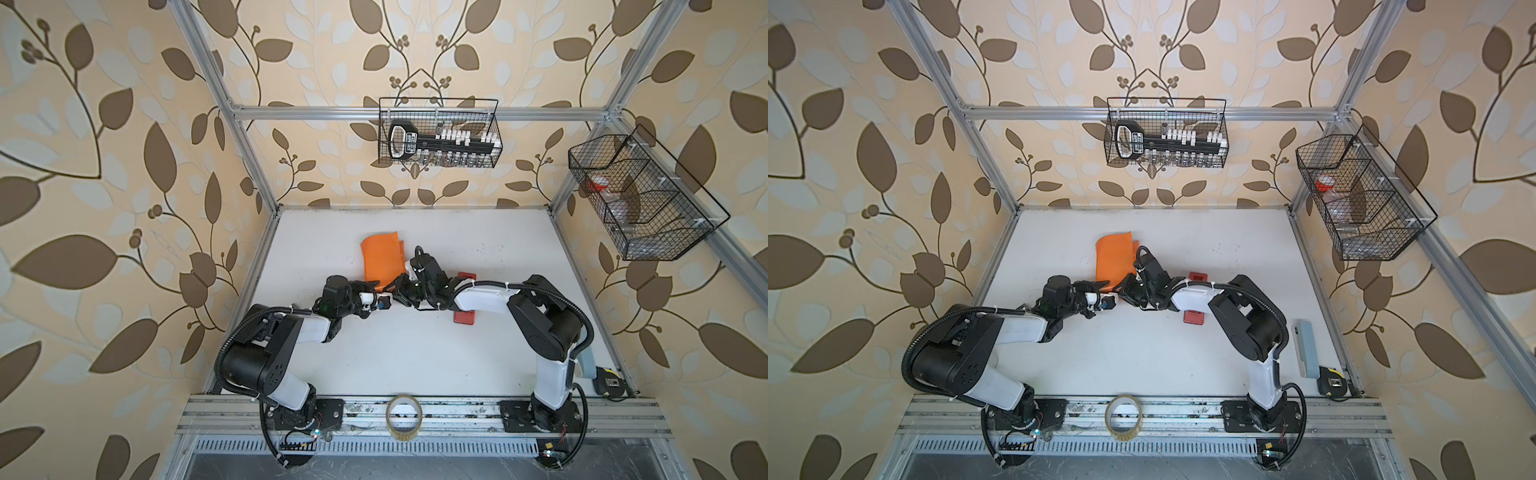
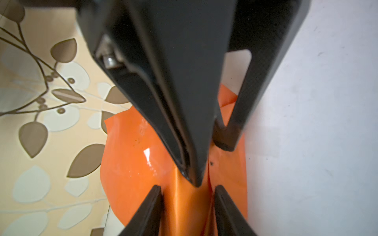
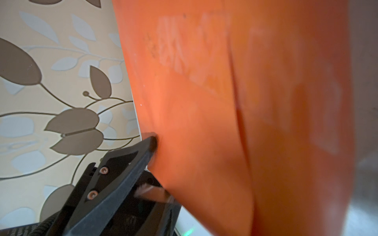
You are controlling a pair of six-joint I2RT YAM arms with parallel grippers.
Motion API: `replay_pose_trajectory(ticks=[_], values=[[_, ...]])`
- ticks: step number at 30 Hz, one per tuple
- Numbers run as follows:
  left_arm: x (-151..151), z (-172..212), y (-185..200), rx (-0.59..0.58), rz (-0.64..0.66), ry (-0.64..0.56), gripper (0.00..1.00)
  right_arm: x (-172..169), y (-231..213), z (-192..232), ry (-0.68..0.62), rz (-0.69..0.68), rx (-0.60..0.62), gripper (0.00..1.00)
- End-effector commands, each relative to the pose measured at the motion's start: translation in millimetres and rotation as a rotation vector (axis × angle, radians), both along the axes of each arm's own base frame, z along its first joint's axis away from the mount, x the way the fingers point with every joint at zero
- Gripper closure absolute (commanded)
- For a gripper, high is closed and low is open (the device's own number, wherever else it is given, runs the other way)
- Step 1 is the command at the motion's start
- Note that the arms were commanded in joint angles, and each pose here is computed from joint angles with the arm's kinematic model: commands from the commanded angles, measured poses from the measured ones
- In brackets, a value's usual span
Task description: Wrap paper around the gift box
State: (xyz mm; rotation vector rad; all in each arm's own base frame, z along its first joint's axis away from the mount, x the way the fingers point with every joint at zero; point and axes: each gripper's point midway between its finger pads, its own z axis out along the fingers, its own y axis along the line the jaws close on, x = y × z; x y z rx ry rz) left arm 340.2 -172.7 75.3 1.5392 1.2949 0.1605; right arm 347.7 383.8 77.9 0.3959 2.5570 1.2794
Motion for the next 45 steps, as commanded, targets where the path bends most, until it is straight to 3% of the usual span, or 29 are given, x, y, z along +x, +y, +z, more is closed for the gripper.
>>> replay_pose_trajectory(ticks=[1, 14, 27, 37, 39, 44, 45], values=[[-21.2, -35.6, 1.1, 0.034, -0.010, 0.154, 0.56, 5.6, 1.9, 23.6, -0.036, -0.033, 0.054, 0.63], [-22.1, -35.7, 1.7, 0.033, -0.007, 0.156, 0.57, -13.8, -11.2, 3.3, 0.004, 0.000, 0.002, 0.47], [-22.1, -35.9, 2.4, 0.036, -0.003, 0.156, 0.57, -34.9, -18.1, -17.1, 0.045, 0.059, -0.038, 0.44], [-21.3, -35.6, 1.9, 0.036, -0.005, 0.153, 0.57, -60.3, -74.3, -30.8, 0.072, 0.027, -0.063, 0.43], [-21.4, -36.3, 1.9, 0.039, -0.007, 0.155, 0.57, -60.0, -75.0, -20.5, 0.040, 0.050, -0.065, 0.50], [-20.8, -35.1, 2.0, 0.034, -0.003, 0.152, 0.57, -47.9, -52.5, 9.5, -0.067, 0.113, -0.005, 0.95], [-20.9, -36.1, 2.3, 0.038, -0.003, 0.153, 0.57, -44.9, -47.2, 11.3, -0.074, 0.121, 0.002, 1.00]])
